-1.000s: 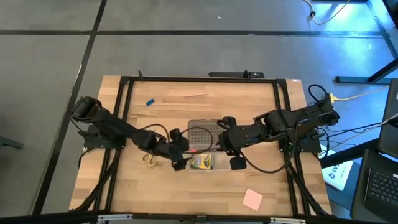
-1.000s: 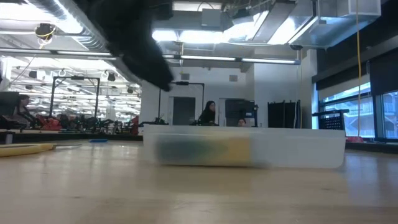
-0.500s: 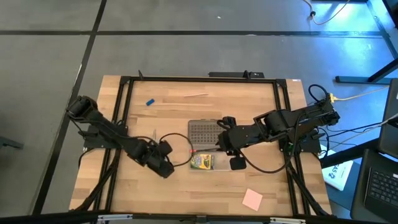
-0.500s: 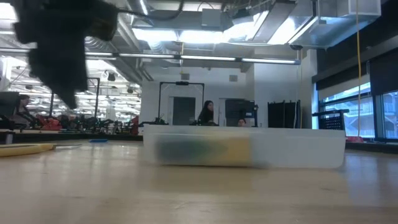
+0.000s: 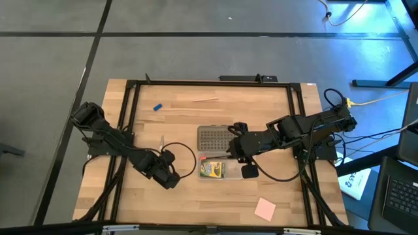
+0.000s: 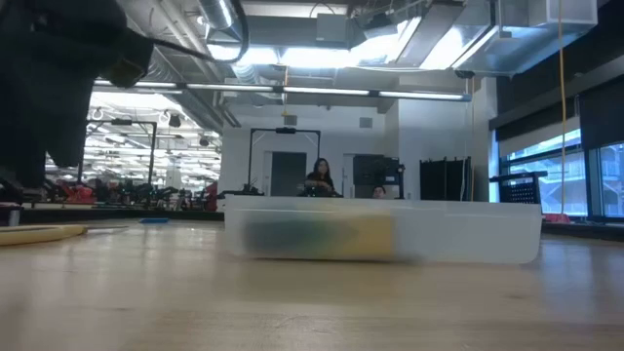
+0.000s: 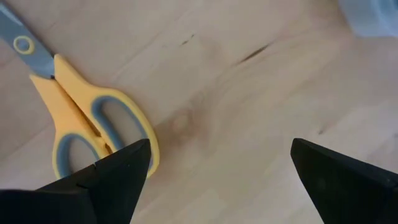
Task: Pack school essentials
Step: Put the yellow scissors into the transparent supply box
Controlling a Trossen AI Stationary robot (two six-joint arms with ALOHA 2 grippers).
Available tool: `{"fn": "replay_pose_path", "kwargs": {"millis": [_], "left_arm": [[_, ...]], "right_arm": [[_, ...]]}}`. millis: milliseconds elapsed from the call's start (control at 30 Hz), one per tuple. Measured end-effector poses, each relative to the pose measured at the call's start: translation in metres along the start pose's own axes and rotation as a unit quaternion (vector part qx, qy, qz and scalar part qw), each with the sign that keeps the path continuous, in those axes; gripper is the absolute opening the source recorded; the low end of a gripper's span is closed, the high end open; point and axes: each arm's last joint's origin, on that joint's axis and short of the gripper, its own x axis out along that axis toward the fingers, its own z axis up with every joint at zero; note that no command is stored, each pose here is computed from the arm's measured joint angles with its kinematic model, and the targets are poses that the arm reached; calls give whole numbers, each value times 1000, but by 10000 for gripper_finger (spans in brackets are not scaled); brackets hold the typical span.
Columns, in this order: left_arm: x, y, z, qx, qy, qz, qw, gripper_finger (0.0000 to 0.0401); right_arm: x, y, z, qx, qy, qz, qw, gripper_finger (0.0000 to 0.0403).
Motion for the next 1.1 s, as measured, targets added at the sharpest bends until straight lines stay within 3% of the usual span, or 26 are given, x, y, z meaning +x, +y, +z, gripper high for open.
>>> {"fn": "replay_pose_path", "kwargs": {"millis": [433, 633, 833, 1100], "left_arm": [[5, -1, -2, -8, 15, 10, 1000, 381], [6, -1, -3, -17, 12, 11, 1000, 381], [8, 0, -4, -29, 10, 12, 999, 381], [18, 13, -5, -62, 9, 39, 997, 381]], "right_arm": [[0, 0, 0, -1, 0, 0, 1000, 92], [0, 1, 4, -59, -19, 1, 998, 92], [0, 1, 7, -58, -37, 4, 998, 92], [0, 4, 7, -85, -36, 55, 994, 92]]}}
